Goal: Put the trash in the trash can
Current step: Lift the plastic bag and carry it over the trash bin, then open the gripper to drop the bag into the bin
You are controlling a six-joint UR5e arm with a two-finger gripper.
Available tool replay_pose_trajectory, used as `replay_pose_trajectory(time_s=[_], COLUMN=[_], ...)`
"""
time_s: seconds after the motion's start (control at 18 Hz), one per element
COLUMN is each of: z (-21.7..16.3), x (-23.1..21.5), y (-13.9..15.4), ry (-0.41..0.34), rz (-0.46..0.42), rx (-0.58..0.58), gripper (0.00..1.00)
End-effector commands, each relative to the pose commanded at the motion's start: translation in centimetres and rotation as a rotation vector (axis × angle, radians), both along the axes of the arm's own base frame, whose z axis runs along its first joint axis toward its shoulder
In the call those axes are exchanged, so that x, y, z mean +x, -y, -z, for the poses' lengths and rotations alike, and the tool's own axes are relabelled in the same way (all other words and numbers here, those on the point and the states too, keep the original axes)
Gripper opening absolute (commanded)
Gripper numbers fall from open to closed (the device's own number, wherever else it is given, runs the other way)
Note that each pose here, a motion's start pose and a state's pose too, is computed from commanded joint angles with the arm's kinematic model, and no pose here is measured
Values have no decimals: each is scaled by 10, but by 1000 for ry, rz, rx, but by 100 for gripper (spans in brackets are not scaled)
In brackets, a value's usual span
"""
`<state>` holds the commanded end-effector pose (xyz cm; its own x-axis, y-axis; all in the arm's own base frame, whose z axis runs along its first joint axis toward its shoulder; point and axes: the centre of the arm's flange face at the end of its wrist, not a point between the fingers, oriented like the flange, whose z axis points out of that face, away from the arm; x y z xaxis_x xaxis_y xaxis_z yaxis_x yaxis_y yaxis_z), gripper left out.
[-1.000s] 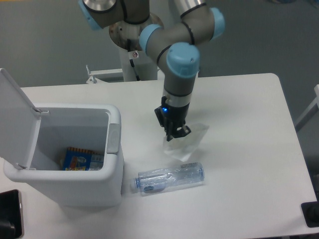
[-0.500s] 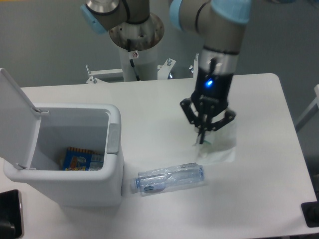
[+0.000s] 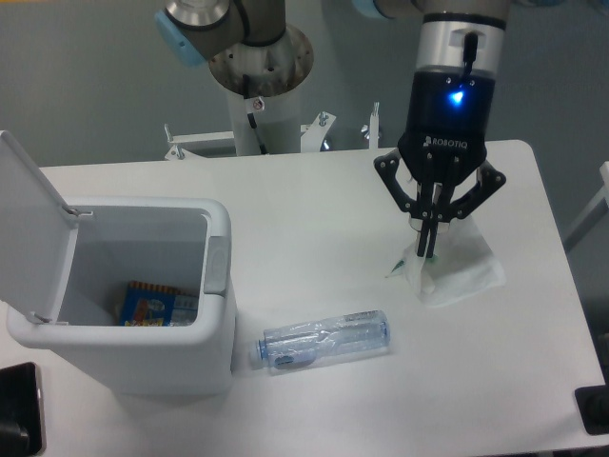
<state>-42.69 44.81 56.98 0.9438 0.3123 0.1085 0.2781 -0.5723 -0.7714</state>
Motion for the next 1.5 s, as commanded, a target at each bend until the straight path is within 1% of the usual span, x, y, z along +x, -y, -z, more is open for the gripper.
replay_pose_trajectory(time_s=[0.11,0.33,0.44,0.61,0.78,0.94,1.11,1.28,1.39,1.5], z=[4,3,-2,-4,4,7,18,25,32,31], x=[27,58,72,90,110,129,157,169,184,195], y=[-23,-46,-52,-62,-74,-76,-85,-90,-96,-95], ry=[47,100,111,147,188,199,207,217,225,224], rz=[37,55,62,66,77,97,147,168,195,209], rx=[10,20,27,33,22,15,-4,-16,-28,-28], gripper=[4,4,4,4,4,4,4,4,6,7])
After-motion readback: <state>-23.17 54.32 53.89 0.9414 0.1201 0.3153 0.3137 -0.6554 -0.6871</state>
